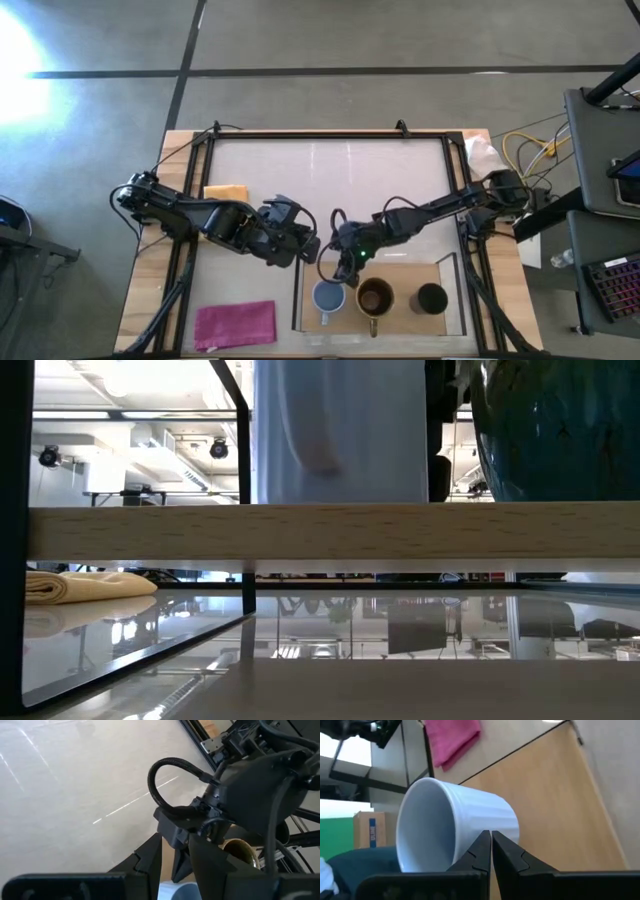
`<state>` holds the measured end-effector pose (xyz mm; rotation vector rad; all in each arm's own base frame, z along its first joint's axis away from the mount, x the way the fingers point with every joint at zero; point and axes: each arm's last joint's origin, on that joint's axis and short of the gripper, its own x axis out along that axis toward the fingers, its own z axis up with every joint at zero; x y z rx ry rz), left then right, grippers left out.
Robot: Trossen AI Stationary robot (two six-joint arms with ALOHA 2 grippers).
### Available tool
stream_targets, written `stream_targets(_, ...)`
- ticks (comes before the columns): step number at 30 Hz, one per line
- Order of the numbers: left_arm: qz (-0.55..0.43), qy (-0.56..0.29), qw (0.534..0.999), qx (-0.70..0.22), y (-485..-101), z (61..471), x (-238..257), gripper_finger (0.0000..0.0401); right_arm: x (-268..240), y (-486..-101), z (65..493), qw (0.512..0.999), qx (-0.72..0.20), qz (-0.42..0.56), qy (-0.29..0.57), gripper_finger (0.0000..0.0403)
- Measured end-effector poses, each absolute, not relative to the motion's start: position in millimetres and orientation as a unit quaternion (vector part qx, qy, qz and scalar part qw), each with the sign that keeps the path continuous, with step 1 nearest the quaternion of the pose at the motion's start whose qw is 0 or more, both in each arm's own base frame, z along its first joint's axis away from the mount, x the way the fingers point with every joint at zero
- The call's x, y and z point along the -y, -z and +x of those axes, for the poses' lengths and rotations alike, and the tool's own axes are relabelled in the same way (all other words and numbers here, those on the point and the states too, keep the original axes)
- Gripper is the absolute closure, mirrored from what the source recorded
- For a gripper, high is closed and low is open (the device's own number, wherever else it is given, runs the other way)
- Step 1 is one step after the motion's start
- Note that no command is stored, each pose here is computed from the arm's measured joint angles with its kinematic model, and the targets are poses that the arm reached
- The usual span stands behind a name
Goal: Stack small to large cups/mugs on shelf
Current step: Put the blue mug on the shelf, then adjust the black cup on the shelf
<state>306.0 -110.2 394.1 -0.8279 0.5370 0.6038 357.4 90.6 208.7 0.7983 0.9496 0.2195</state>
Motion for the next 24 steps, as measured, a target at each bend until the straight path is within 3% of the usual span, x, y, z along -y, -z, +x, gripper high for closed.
stream_targets(5, -0.39, -0.286, 0.837, -0.255, -394, 306, 110, 0.0317, -91, -209, 358, 0.813, -0.438, 0.373, -0.094, 0.0394)
stream_targets(14, -0.382, -0.283, 0.841, -0.258, -394, 306, 110, 0.0317, -71, -220, 368, 0.864, -0.385, 0.322, -0.035, 0.0394)
stream_targets(21, -0.299, -0.259, 0.869, -0.298, -389, 305, 110, 0.0317, -56, -269, 366, 0.856, -0.407, 0.318, -0.026, 0.0394)
stream_targets(24, -0.301, -0.252, 0.874, -0.288, -393, 305, 110, 0.0317, -56, -305, 362, 0.889, -0.375, 0.254, -0.068, 0.0394)
